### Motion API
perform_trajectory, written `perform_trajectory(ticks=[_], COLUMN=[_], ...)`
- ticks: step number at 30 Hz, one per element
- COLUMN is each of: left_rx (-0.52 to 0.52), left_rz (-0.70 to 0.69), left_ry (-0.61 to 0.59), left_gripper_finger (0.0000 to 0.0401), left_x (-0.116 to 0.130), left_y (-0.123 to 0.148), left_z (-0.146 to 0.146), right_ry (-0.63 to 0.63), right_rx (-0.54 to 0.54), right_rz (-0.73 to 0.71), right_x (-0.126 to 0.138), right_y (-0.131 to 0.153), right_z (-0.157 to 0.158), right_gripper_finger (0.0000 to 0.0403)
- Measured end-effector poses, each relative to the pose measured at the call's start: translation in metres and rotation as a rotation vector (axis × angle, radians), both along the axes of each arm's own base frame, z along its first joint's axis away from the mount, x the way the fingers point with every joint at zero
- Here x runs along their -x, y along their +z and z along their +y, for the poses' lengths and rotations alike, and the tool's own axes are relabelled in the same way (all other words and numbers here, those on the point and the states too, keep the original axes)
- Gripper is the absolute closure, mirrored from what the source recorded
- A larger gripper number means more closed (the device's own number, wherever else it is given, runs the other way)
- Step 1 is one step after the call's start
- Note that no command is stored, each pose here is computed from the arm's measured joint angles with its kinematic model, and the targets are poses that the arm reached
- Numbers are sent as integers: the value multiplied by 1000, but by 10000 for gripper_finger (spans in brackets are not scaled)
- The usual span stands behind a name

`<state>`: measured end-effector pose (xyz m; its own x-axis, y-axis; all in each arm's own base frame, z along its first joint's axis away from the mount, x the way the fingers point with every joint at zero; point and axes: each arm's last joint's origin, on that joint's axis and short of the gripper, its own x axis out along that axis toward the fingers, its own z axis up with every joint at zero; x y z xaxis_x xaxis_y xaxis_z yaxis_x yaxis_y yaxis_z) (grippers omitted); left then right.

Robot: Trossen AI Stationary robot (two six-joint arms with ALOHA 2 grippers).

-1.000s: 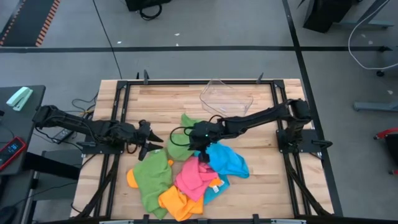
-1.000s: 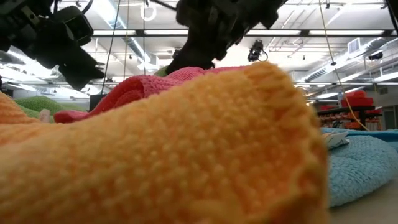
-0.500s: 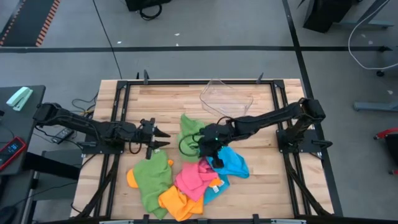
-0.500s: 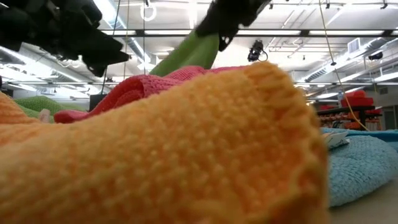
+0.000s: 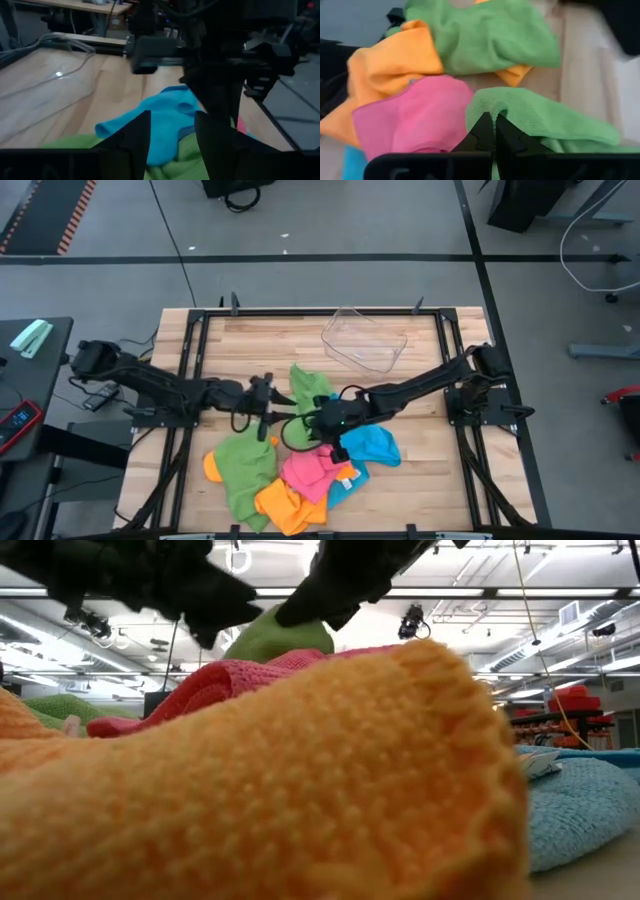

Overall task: Fold microfiber towels
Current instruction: Fold the top green towel

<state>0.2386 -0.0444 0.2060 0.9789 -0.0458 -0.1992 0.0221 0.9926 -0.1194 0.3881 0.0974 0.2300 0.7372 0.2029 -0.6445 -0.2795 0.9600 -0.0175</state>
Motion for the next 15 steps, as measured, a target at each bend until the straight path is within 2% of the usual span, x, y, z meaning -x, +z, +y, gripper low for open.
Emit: perform_trajectory(ticks=[7, 15], left_rx=[-53, -39], left_rz=[65, 129], left_ry=[-84, -216], left_gripper_finger=[234, 238], left_x=[-33, -55], left_y=[3, -9], left_z=[-9, -16], right_ry=[64, 196], right_rx=[15, -26], right_rz=[-65, -41], right_x=[10, 20], right_y=[19, 17], right_z=[14, 37], right_gripper_finger=[395, 395])
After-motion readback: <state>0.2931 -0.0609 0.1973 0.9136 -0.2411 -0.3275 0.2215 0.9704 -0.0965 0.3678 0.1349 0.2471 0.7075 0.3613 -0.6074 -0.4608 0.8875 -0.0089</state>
